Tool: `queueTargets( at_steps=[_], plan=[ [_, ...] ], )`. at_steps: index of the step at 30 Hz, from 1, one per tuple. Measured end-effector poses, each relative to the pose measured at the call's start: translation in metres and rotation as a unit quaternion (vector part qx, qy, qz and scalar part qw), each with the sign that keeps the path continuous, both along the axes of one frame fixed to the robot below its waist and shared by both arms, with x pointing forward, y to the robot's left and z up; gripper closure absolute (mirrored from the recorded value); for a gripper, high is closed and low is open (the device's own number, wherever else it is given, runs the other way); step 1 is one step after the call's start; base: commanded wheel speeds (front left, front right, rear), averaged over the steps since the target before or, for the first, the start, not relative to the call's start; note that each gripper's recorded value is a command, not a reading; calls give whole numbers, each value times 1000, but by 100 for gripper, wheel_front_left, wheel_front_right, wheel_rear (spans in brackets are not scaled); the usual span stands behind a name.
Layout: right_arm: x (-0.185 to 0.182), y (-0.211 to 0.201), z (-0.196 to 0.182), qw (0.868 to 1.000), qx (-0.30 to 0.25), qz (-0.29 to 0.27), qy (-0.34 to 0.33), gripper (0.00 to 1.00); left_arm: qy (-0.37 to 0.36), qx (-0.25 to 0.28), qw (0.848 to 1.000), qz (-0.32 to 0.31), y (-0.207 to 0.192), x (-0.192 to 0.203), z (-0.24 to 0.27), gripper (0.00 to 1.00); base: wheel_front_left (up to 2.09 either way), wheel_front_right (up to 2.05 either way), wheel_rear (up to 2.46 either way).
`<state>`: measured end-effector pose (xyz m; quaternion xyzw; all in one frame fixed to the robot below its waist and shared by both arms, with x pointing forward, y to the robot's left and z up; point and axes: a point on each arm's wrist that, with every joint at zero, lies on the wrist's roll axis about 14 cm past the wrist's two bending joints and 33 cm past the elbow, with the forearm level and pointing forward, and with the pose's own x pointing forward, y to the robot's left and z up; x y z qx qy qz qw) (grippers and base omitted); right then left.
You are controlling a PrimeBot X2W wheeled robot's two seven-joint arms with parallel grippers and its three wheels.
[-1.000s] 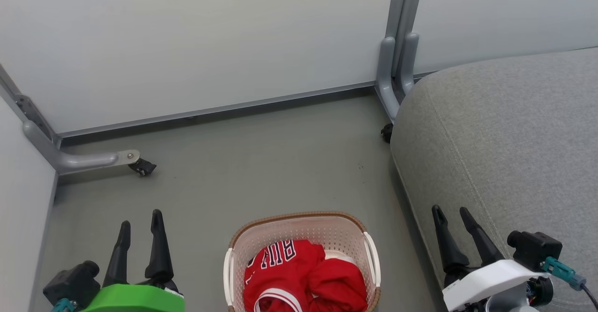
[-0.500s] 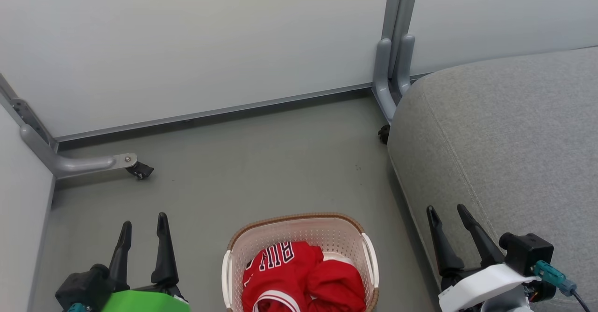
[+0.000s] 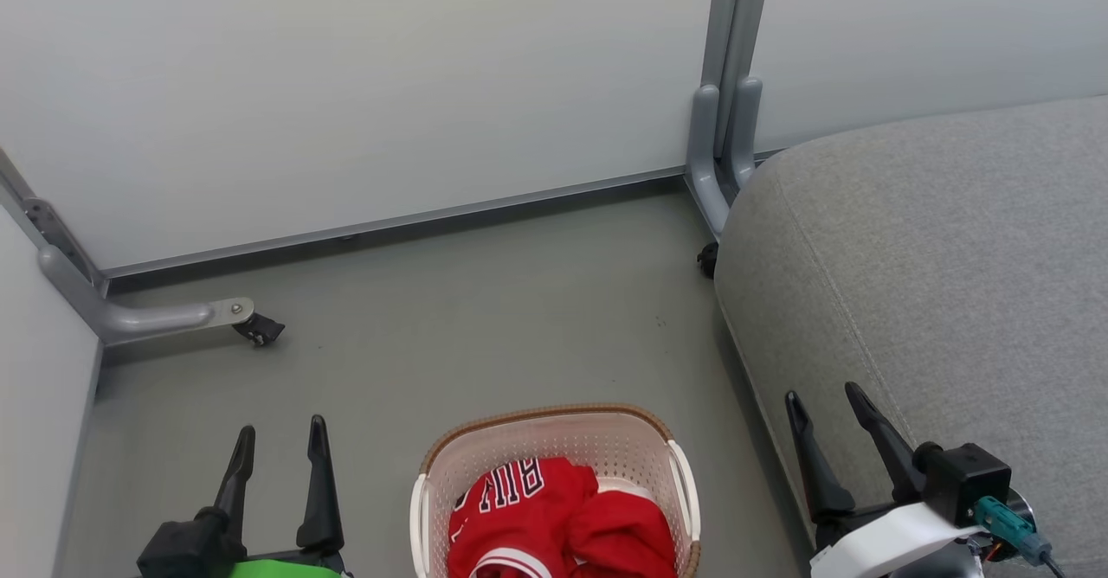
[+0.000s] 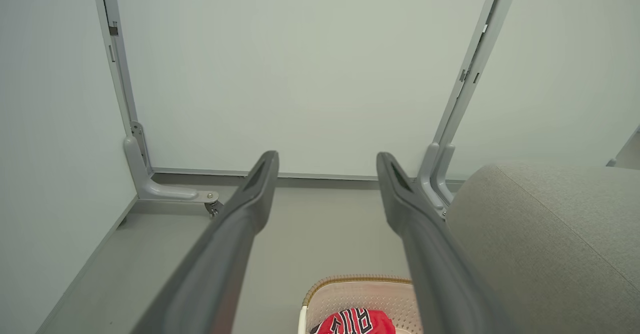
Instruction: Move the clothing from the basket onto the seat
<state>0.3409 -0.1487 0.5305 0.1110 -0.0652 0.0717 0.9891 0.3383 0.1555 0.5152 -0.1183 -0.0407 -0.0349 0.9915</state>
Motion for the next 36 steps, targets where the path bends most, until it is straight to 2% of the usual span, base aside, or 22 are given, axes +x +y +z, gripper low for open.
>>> queueTargets(
  at_steps=[26,36],
  plan=[
    [-11,7,10,996,-79,7,-39,0,-38,89,995,-26,-14,-11,9,0,0,0,0],
    [-14,6,10,996,-77,6,-39,0,-38,93,994,-29,-15,-15,9,0,0,0,0]
  ],
)
